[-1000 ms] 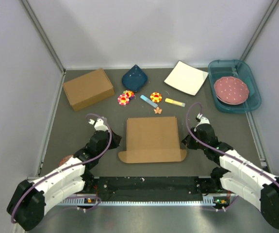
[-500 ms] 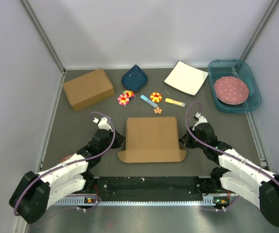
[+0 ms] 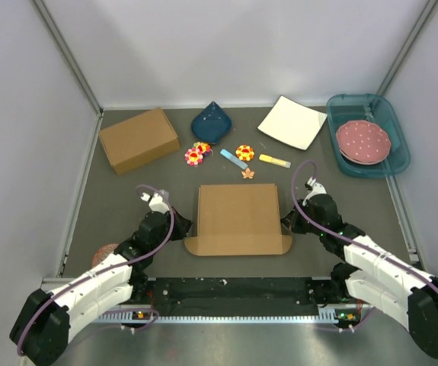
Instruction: Fold the paper box
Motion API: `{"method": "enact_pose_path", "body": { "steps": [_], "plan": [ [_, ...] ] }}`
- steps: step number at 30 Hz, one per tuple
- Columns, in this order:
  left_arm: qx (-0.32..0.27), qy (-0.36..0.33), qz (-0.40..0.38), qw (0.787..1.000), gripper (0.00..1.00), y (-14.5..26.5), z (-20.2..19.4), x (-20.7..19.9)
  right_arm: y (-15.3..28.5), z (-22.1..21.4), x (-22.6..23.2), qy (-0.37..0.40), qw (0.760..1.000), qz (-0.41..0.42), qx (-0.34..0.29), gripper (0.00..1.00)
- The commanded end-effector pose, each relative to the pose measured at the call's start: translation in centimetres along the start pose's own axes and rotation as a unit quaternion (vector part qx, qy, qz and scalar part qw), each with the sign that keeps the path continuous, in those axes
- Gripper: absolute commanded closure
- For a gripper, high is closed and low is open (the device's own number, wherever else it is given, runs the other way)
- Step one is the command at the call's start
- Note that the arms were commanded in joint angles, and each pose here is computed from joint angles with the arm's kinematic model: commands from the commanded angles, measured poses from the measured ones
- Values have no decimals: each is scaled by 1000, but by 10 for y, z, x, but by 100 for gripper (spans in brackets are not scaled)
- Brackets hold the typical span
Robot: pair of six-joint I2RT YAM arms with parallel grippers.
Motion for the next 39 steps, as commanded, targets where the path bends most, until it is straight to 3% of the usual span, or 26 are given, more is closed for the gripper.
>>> {"method": "enact_pose_path", "body": {
  "steps": [1, 9, 20, 30, 39],
  "plan": [
    [-6, 4, -38, 999, 100, 3, -2, -5, 2, 7, 5, 2, 1000, 18, -19, 100],
    [35, 2, -69, 997, 100, 2, -6, -13, 9, -2, -3, 7, 1000, 17, -16, 100],
    [12, 7, -74, 997, 100, 7, -2, -14, 11, -7, -1, 9, 999, 34, -3, 100],
    [14, -26, -167, 985, 100, 15, 2, -32, 22, 2, 14, 13, 997, 68, -14, 100],
    [-8, -28, -213, 977, 100, 35, 13, -43, 61, 18, 40, 14, 993, 113, -40, 100]
  ]
}}
Point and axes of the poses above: each gripper's point midway between its finger pads, its own y axis back along the fingers, its own x axis along the line the jaws close on, z = x × y, the point moved 8 cm from there along y, back along the fingers, and after that the axes turned 7 degrees about -y, right-handed, at the moved point
